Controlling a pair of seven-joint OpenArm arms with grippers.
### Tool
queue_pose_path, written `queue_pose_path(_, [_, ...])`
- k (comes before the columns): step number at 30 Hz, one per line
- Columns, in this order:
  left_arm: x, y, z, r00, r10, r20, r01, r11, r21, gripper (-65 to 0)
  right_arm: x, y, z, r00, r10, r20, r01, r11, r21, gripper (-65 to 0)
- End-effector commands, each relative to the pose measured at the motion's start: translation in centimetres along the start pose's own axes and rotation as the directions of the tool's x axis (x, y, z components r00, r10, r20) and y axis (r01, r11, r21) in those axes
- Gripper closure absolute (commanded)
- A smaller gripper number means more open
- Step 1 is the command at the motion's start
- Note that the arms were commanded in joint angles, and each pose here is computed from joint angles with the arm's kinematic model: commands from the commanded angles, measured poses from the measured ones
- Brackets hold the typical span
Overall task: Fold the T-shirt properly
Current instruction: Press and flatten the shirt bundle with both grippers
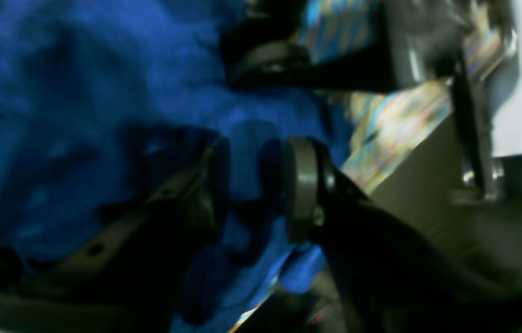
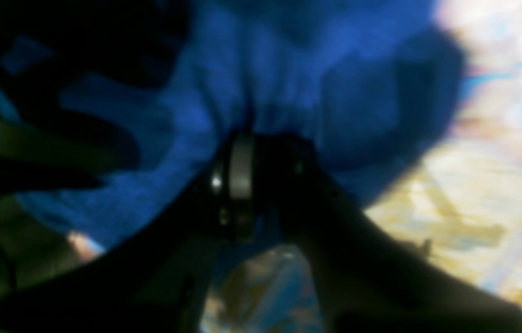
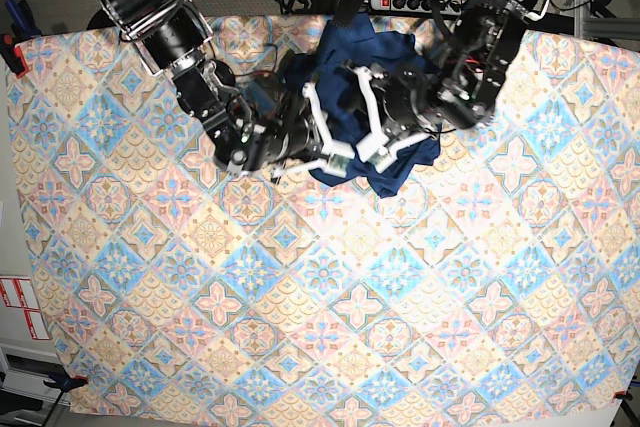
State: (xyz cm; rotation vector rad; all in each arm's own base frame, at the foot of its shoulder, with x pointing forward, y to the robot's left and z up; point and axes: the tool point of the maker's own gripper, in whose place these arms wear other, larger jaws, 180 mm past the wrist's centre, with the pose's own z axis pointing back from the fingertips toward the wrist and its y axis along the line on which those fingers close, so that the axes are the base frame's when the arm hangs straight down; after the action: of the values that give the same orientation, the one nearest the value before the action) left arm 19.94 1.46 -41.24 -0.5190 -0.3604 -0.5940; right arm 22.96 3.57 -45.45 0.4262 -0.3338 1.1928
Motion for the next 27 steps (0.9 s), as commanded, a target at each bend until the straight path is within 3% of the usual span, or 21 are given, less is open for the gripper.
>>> queue_pose_path(1, [-0.4,0.0,-0.4,0.999,-0.041,-0.025,0.041,0.999,0.018,-17.4,1.8,0.6,0.1,0.998,0.044,0.040,-0.044,0.999,0.016,-8.3])
queue_pose_path(5, [-2.8,-1.0,-1.3,0.987,-0.117,-0.111,0.119,0.993,0.010,-17.4,-1.5,2.6,-0.7,0.990,0.130,-0.061,-0.126,0.990,0.065,-8.2])
queue_pose_path(9, [-4.7,-1.4,-1.2,0.973,-0.137,-0.188,0.139,0.990,-0.006,-17.3,-1.2,3.7,-0.5,0.980,0.191,-0.059,-0.186,0.979,0.080,-8.2])
queue_pose_path(12, [-5.1,-1.6,-0.5,0.970,-0.151,-0.190,0.153,0.988,-0.004,-17.3,-1.4,2.2,1.0,0.978,0.201,-0.049,-0.199,0.979,0.031,-8.2])
queue_pose_path(16, [-4.6,-2.1,0.4,0.971,-0.176,-0.159,0.178,0.984,-0.006,-17.3,0.4,-1.7,3.9,0.991,0.134,0.028,-0.131,0.987,-0.091,-8.2])
queue_pose_path(20, [-4.8,-1.4,0.8,0.979,-0.140,-0.151,0.144,0.989,0.017,-17.3,0.4,-4.8,5.8,0.996,0.065,0.065,-0.054,0.985,-0.165,-8.5])
queue_pose_path(24, [-3.6,-1.1,2.5,0.990,-0.116,-0.083,0.120,0.991,0.051,-17.3,1.5,-6.9,7.3,0.994,0.061,0.094,-0.039,0.976,-0.214,-8.5])
queue_pose_path(27, [-5.0,-1.0,3.0,0.989,-0.104,-0.107,0.110,0.992,0.057,-17.3,3.2,-7.5,7.7,0.989,0.076,0.125,-0.046,0.973,-0.227,-8.2])
